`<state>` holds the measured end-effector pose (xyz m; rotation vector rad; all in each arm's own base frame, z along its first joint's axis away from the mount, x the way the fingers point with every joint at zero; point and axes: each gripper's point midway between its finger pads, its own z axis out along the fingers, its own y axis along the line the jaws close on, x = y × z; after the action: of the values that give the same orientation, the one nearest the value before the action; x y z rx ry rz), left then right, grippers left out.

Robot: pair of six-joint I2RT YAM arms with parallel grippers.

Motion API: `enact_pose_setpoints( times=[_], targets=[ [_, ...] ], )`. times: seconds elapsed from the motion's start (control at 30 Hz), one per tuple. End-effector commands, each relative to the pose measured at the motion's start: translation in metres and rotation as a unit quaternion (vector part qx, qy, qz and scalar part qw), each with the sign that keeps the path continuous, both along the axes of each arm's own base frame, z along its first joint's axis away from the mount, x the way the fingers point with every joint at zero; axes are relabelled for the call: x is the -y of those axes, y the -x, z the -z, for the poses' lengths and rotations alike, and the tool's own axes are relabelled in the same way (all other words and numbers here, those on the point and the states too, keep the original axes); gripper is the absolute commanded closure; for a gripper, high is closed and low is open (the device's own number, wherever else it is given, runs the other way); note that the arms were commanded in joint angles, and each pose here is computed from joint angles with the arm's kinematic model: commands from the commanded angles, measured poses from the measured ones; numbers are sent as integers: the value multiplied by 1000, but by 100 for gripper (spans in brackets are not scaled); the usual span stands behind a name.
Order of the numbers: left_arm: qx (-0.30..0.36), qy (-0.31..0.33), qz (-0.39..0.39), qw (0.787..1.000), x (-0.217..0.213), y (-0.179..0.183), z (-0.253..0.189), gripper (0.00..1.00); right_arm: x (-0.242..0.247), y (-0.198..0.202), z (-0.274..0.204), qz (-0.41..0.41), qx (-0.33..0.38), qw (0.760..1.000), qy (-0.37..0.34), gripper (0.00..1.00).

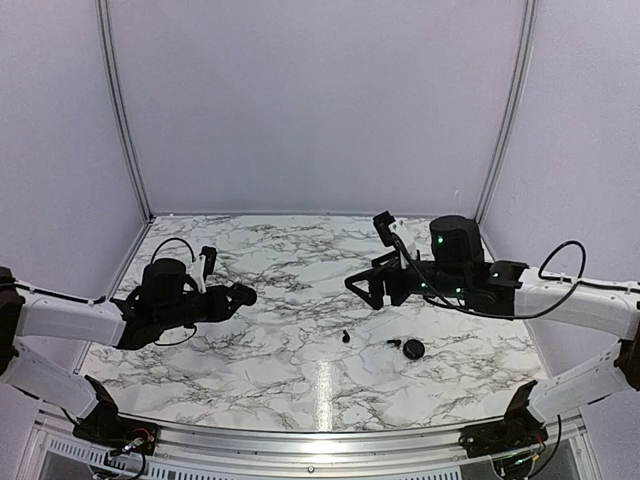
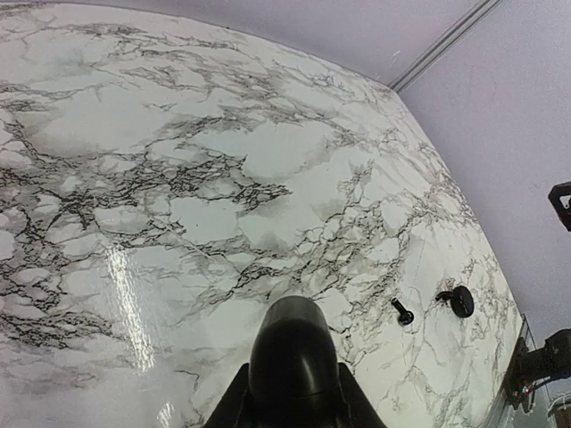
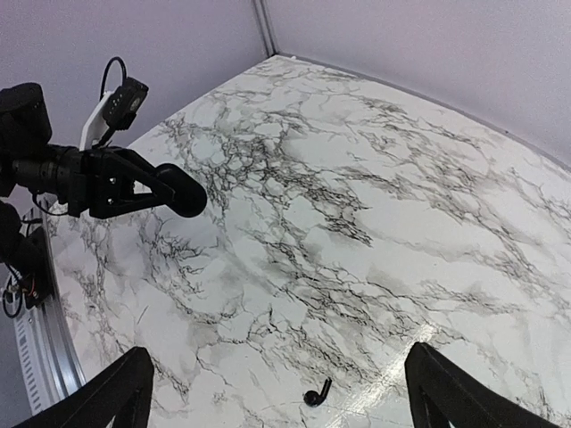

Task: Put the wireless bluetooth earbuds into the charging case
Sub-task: Place the charging case with the earbuds at the center of the board.

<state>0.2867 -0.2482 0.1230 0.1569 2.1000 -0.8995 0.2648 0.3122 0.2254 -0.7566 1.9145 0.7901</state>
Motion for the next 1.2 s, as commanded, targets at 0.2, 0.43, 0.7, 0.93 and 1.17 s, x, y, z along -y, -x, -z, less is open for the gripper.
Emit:
enact_pose_setpoints(
  times=[0.2,0.43,0.7,0.93,1.17],
  targets=[
    [-86,16,7,996,12,-55,32,99,65,-15,-20,102,-11,992,-79,1],
    [-129,15,-2,992,16,-79,60,98,91,-16,9,150,-83,984,-51,2],
    [-174,18,-18,984,8,-88,86,86,115,-8,63,223,-178,958,-2,2],
    [-199,1,-46,979,-6,-90,101,64,137,5,100,277,-231,932,35,1],
    [-172,-25,-57,983,-18,-89,81,27,157,16,132,310,-264,908,94,1]
  ],
)
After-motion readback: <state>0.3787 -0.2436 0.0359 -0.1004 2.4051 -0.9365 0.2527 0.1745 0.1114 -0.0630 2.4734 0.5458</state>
